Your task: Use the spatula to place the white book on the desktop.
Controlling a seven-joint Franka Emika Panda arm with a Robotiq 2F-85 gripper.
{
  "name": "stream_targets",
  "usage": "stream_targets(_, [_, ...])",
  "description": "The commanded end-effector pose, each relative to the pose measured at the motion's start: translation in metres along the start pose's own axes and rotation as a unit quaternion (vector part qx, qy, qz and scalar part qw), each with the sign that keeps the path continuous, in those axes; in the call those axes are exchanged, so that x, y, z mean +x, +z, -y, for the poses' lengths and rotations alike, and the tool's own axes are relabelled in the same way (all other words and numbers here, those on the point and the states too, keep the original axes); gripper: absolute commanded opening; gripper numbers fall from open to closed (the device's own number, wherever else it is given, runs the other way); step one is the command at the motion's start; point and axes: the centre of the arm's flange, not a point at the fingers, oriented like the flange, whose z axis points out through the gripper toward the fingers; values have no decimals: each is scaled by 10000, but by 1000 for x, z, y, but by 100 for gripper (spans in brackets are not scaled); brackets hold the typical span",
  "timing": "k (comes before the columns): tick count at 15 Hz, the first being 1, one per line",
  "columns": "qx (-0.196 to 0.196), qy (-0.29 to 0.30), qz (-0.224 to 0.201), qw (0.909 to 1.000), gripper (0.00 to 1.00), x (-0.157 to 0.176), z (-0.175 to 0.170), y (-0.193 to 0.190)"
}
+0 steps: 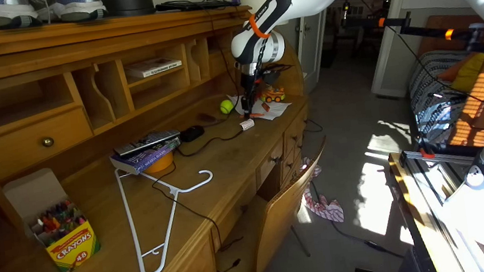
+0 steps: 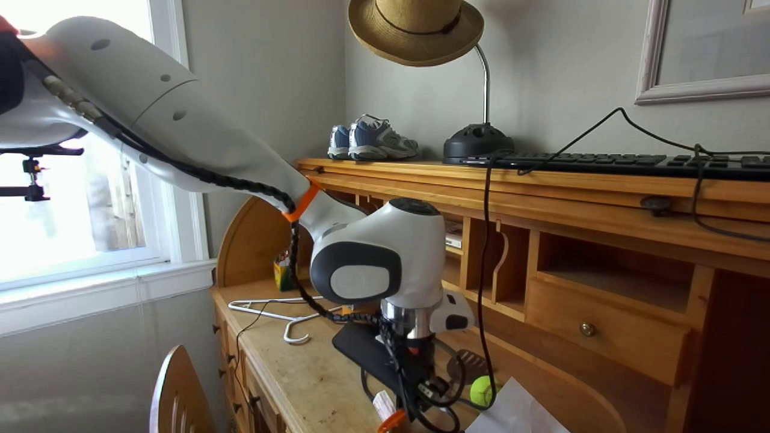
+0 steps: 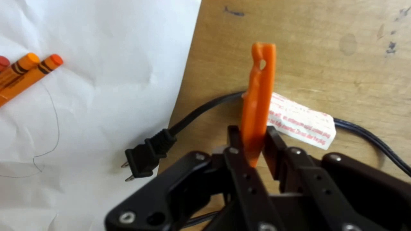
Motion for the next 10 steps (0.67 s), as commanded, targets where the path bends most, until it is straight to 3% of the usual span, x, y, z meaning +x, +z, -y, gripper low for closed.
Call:
stream_targets(1, [-146,63,-90,9998,6,2,3,17])
stream_targets(8, [-269,47,-175,9995,6,0,3,15])
stream_targets(9, [-293,98,-186,9994,37,1,4,11])
stream_targets(10, [-298,116,-194,9993,48,3,4,9])
